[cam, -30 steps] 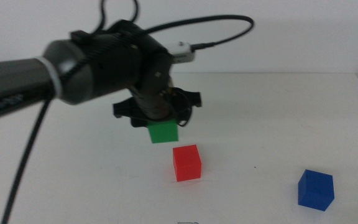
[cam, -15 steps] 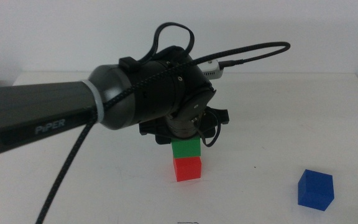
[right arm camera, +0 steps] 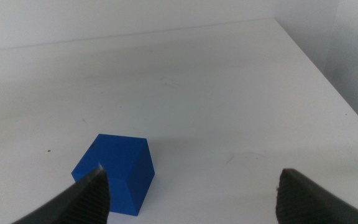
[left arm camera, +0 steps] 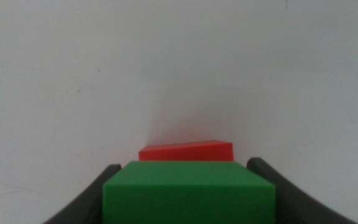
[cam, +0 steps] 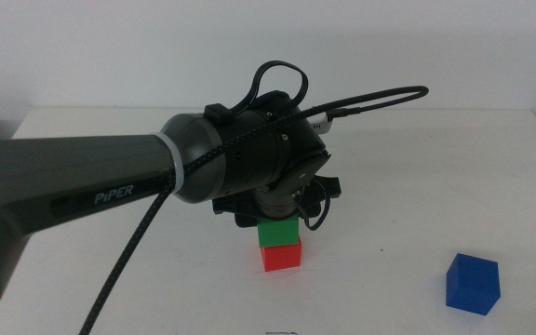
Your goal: Stack red cubes first, then green, then blue cubes in a specific spot.
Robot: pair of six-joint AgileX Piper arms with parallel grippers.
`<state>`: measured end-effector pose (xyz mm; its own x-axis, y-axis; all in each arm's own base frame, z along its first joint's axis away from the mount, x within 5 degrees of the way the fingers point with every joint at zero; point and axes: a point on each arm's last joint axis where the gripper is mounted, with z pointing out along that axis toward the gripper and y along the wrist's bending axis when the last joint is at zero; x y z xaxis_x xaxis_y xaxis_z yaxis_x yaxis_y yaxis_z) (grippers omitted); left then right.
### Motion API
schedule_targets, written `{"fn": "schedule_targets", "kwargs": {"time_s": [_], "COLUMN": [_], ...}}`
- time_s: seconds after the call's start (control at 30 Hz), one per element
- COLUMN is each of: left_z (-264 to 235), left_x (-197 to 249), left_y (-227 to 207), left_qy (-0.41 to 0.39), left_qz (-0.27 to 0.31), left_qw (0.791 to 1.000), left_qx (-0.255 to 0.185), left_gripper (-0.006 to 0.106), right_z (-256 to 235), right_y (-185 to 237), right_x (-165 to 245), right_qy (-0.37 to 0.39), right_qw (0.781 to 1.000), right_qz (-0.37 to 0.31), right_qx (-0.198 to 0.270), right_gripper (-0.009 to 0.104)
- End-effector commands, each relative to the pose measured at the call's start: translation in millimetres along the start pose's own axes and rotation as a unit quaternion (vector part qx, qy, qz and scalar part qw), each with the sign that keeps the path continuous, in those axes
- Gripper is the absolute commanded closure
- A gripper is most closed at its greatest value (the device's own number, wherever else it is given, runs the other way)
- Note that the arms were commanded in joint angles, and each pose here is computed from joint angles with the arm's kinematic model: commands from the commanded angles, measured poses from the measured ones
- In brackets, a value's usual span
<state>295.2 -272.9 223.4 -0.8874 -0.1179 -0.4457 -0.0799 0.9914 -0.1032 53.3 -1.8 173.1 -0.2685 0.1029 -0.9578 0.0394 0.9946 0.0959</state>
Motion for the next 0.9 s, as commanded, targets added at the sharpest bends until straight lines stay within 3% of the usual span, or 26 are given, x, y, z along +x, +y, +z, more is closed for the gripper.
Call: {"fn": "schedule_targets", "kwargs": {"time_s": [0.0, 0.87], "left_z": [-27.7, -14.1], "left_x": [-14.4, -13.2], "left_y": [-4.8, -9.4], "left_qy": [-0.042, -0.045], "left_qz": [-0.009, -0.017], "left_qw": [0.998, 0.998], "left_qx": [0.042, 0.045], "left_gripper": [0.102, 0.102], "right_z": [-3.7, -3.7], "right_y": [1.1, 1.1], "right_x": [-12.7, -12.7], "right_qy": [-0.055, -0.055], "right_qw": [0.998, 0.998], "right_qz": [-0.008, -0.008], "right_qx": [-0.003, -0.003], "right_gripper": [0.020, 0.020]}}
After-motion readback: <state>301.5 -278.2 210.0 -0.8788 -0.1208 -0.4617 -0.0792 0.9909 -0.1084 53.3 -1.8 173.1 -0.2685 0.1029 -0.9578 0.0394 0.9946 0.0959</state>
